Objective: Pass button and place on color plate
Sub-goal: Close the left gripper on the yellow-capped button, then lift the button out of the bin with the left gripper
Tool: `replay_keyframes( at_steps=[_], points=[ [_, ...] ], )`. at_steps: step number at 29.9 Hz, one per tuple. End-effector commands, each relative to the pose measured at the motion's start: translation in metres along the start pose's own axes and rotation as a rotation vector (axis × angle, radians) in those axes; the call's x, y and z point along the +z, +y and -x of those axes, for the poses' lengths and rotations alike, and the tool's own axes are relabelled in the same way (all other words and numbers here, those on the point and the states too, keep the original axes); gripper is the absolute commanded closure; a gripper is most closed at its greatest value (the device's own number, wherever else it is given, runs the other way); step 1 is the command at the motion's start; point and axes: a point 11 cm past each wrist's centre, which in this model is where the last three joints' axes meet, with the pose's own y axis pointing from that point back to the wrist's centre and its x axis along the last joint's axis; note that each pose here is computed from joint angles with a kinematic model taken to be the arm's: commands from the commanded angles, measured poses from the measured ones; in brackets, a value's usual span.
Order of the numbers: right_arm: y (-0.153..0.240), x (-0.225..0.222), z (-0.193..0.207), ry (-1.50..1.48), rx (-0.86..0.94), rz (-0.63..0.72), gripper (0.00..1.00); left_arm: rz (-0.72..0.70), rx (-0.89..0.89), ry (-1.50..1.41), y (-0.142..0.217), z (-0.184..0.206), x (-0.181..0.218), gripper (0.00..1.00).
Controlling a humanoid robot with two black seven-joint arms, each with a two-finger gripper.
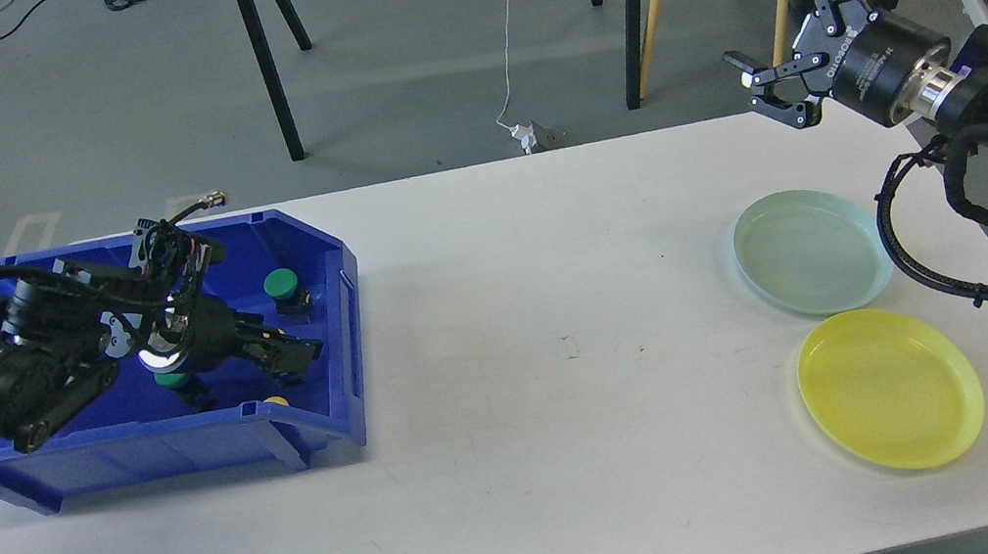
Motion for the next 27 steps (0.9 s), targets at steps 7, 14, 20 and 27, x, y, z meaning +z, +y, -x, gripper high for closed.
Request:
replay_keyframes(
  at_steps=[7,14,20,27],
  points=[
    [0.003,0.001,-0.002,-0.006,0.006,0.001,0.0,-0.014,-0.025,-0.038,-0.003,0.004,0.0,0.14],
    [0.002,0.007,-0.001,-0.016,0.003,0.007,0.0,-0.027,-0.031,-0.03,-0.003,0.008,-0.005,0.33],
    [0.003,0.008,-0.002,-0.018,0.007,0.008,0.0,-0.031,-0.035,-0.029,-0.002,0.011,-0.007,0.49],
    [0.003,0.008,-0.003,-0.019,0.007,0.006,0.0,-0.042,-0.042,-0.054,0.0,0.01,-0.009,0.98]
  ],
)
